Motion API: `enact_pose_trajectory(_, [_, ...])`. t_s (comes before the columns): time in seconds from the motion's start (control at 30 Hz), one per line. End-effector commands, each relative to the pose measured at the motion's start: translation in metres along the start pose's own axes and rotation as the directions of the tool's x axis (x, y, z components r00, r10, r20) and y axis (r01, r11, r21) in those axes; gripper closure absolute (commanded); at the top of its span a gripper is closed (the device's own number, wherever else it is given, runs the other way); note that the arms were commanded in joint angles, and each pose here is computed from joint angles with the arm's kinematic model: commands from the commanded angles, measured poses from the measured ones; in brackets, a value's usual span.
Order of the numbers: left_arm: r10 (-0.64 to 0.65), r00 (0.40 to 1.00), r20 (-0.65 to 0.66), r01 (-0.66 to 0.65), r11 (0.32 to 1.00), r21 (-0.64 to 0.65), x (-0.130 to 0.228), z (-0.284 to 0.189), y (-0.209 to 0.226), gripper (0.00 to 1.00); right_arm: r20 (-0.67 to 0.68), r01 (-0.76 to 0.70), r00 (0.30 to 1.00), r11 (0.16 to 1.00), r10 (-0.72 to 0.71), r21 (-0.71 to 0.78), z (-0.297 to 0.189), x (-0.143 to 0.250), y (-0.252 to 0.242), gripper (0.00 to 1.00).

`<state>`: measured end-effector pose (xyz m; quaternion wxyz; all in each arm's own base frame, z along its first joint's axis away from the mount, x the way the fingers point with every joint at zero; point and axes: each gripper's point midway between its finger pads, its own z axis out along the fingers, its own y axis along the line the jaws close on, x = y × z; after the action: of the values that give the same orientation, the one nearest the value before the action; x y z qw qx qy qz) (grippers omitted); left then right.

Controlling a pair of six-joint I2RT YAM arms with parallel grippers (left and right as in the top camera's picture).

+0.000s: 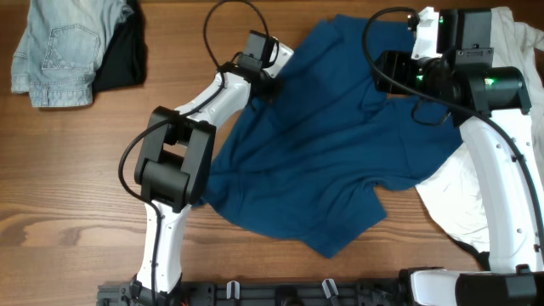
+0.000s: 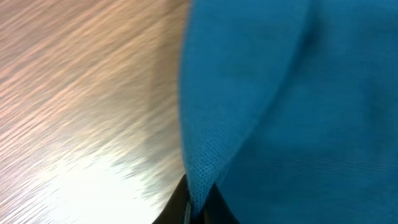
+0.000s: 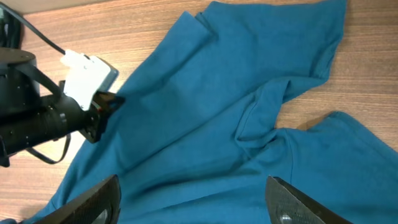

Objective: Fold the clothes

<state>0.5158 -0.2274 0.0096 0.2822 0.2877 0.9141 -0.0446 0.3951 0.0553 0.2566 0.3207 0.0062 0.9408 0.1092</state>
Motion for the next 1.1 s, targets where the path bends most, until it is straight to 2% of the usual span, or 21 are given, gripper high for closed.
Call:
enact_pose_trajectory(0.0, [-0.243,0.970,0.007,0.237,0.937,-0.256,0.012,-0.011,0.075,0.96,-0.005,0.002,1.000,1.000,-0.002,0.009,0.003,0.000,-0.003,0.27])
enact_pose_trajectory(0.1, [-0.377,0.926,-0.011,0.352,0.874,-0.334,0.033,-0.032,0.111,0.96,-0.007,-0.005,1.000,1.000,0.005,0.009,0.003,0.000,-0.003,0.30])
enact_pose_trajectory(0.2, [-0.576,0.816,-0.050,0.513,0.760,-0.400,0.074,-0.058,0.150,0.96,-0.025,-0.026,0.999,1.000,0.026,0.008,0.010,0.003,-0.003,0.33])
enact_pose_trajectory(0.27, [-0.659,0.747,-0.091,0.567,0.701,-0.432,0.101,-0.070,0.163,0.96,-0.049,-0.029,0.998,1.000,0.029,0.009,0.019,0.006,-0.005,0.34])
enact_pose_trajectory(0.4, [-0.765,0.592,-0.255,0.625,0.635,-0.454,0.160,-0.093,0.164,0.96,-0.131,-0.038,0.991,0.999,0.034,-0.031,0.047,0.019,0.001,0.34])
enact_pose_trajectory(0.5, [-0.843,0.438,-0.311,0.649,0.536,-0.540,0.198,-0.115,0.163,0.96,-0.211,-0.045,0.977,0.998,0.035,-0.042,0.074,0.034,0.003,0.34])
enact_pose_trajectory(0.63, [-0.864,0.350,-0.363,0.640,0.503,-0.581,0.225,-0.135,0.167,0.95,-0.315,-0.052,0.948,0.998,0.039,-0.032,0.106,0.058,0.003,0.33])
enact_pose_trajectory(0.67, [-0.865,0.339,-0.371,0.639,0.501,-0.584,0.230,-0.138,0.169,0.89,-0.340,-0.055,0.939,0.998,0.045,-0.020,0.112,0.064,0.000,0.33])
enact_pose_trajectory(0.7, [-0.866,0.329,-0.376,0.638,0.498,-0.588,0.233,-0.140,0.170,0.72,-0.365,-0.072,0.928,0.997,0.073,0.018,0.118,0.071,-0.006,0.33])
enact_pose_trajectory(0.77, [-0.862,0.328,-0.385,0.635,0.504,-0.586,0.236,-0.142,0.172,0.53,-0.402,-0.109,0.902,0.984,0.157,0.141,0.123,0.085,-0.025,0.28])
enact_pose_trajectory(0.83, [-0.860,0.336,-0.383,0.635,0.507,-0.583,0.235,-0.143,0.173,0.46,-0.432,-0.108,0.883,0.975,0.185,0.196,0.127,0.095,-0.034,0.28])
enact_pose_trajectory(0.93, [-0.862,0.363,-0.355,0.645,0.507,-0.572,0.225,-0.147,0.178,0.36,-0.482,-0.097,0.856,0.975,0.184,0.201,0.132,0.110,-0.035,0.27])
enact_pose_trajectory(1.0, [-0.856,0.400,-0.326,0.652,0.516,-0.555,0.211,-0.157,0.184,0.27,-0.516,-0.089,0.835,0.973,0.190,0.213,0.135,0.124,-0.038,0.27])
enact_pose_trajectory(1.07, [-0.858,0.436,-0.273,0.670,0.512,-0.538,0.193,-0.170,0.192,0.25,-0.546,-0.086,0.814,0.971,0.197,0.223,0.137,0.140,-0.041,0.27])
